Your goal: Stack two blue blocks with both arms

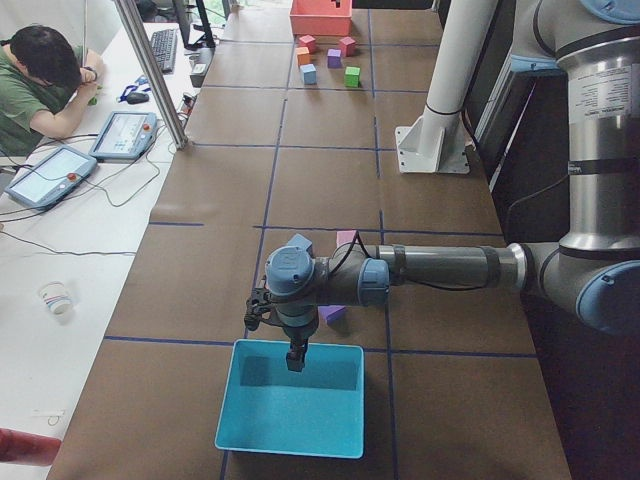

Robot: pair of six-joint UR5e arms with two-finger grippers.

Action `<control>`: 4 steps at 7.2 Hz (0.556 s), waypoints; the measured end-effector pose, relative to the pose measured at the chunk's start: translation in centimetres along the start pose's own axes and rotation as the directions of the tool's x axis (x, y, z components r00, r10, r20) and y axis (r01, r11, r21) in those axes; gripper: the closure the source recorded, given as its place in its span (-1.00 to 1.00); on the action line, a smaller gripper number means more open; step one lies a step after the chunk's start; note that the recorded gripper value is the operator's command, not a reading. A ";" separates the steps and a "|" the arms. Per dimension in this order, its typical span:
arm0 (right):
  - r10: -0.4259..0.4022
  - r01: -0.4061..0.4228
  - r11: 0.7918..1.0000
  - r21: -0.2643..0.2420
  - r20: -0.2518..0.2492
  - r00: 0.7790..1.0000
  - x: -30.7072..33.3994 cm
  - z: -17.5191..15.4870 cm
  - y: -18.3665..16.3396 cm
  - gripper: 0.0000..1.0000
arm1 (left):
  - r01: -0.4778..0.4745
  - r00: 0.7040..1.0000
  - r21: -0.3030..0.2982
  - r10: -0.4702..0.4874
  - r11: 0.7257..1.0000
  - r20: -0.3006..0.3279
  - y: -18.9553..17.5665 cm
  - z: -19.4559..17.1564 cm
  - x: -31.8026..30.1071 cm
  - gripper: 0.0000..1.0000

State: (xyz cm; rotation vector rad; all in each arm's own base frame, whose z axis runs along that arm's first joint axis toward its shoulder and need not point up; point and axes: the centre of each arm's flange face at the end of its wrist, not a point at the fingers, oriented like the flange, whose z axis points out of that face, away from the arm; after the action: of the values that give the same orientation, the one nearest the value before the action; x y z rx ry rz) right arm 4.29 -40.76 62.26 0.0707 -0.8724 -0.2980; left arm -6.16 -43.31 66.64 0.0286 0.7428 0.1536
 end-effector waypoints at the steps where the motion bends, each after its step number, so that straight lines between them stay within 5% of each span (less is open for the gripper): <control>1: -0.005 0.005 1.000 0.012 0.000 1.000 -1.4 -0.5 -2.3 -0.99 | 0.001 1.000 -0.001 -0.001 1.000 0.000 0.1 0.1 0.0 -1.00; 4: 0.025 -0.025 1.000 0.011 0.001 1.000 -12.1 0.0 -12.6 -1.00 | 0.002 1.000 -0.005 -0.002 1.000 -0.001 0.2 0.2 -0.1 -1.00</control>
State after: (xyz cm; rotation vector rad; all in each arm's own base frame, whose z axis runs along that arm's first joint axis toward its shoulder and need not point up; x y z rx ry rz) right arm -5.87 -49.39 50.95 0.0697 -0.8756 -0.2696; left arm -6.10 -43.17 66.86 0.0232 0.7431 0.1529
